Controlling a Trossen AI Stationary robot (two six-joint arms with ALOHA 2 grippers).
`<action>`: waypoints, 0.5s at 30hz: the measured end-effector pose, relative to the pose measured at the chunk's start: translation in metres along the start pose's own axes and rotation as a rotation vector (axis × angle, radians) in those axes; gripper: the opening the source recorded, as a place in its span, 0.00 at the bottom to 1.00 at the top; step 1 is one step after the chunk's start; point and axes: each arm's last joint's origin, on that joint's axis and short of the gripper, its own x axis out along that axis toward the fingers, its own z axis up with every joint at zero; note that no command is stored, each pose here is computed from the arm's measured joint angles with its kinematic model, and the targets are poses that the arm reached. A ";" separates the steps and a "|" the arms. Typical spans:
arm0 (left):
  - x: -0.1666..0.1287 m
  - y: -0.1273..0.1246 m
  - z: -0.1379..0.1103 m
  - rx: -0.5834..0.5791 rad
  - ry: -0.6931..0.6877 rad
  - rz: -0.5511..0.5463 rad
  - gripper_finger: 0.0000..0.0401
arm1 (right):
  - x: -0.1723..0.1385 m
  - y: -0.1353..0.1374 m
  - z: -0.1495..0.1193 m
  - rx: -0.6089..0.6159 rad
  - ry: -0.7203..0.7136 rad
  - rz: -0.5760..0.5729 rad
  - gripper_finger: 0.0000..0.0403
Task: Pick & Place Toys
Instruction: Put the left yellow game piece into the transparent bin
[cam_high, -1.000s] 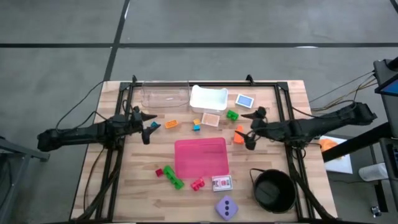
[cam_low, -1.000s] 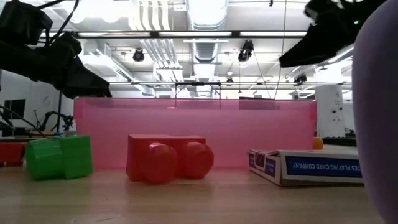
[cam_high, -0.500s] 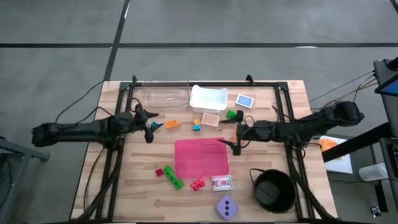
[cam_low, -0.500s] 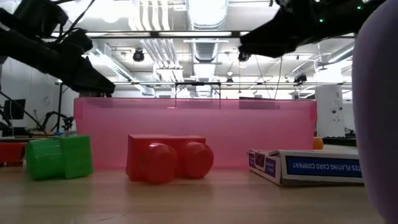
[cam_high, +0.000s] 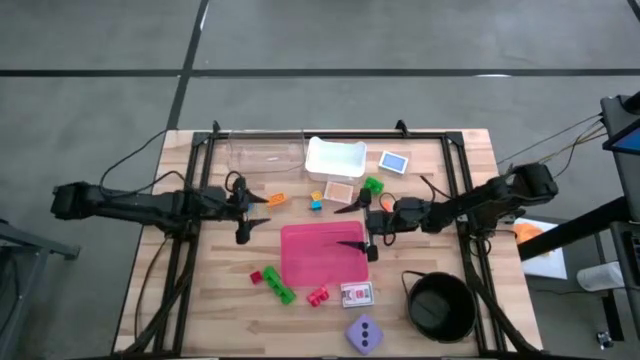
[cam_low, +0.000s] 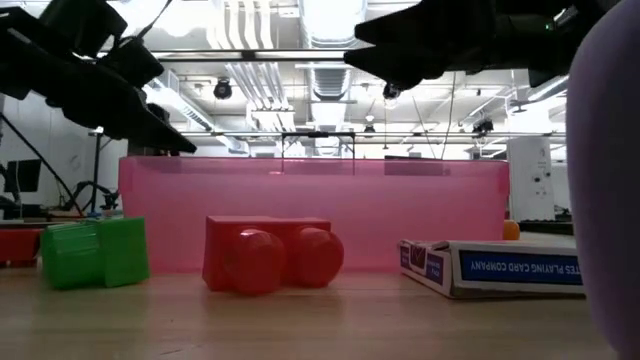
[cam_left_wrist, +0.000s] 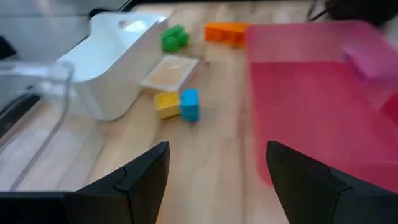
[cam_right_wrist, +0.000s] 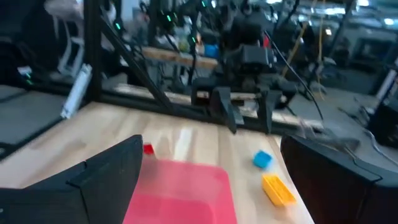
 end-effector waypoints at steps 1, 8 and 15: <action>0.000 -0.003 0.000 0.007 -0.002 -0.017 0.67 | 0.000 0.000 -0.001 -0.002 -0.012 0.005 0.94; -0.002 -0.029 -0.001 0.012 -0.001 -0.173 0.67 | -0.017 0.004 0.007 -0.037 -0.072 0.017 0.94; -0.007 -0.046 0.001 0.008 0.003 -0.206 0.67 | -0.056 0.008 0.022 -0.043 -0.197 0.014 0.94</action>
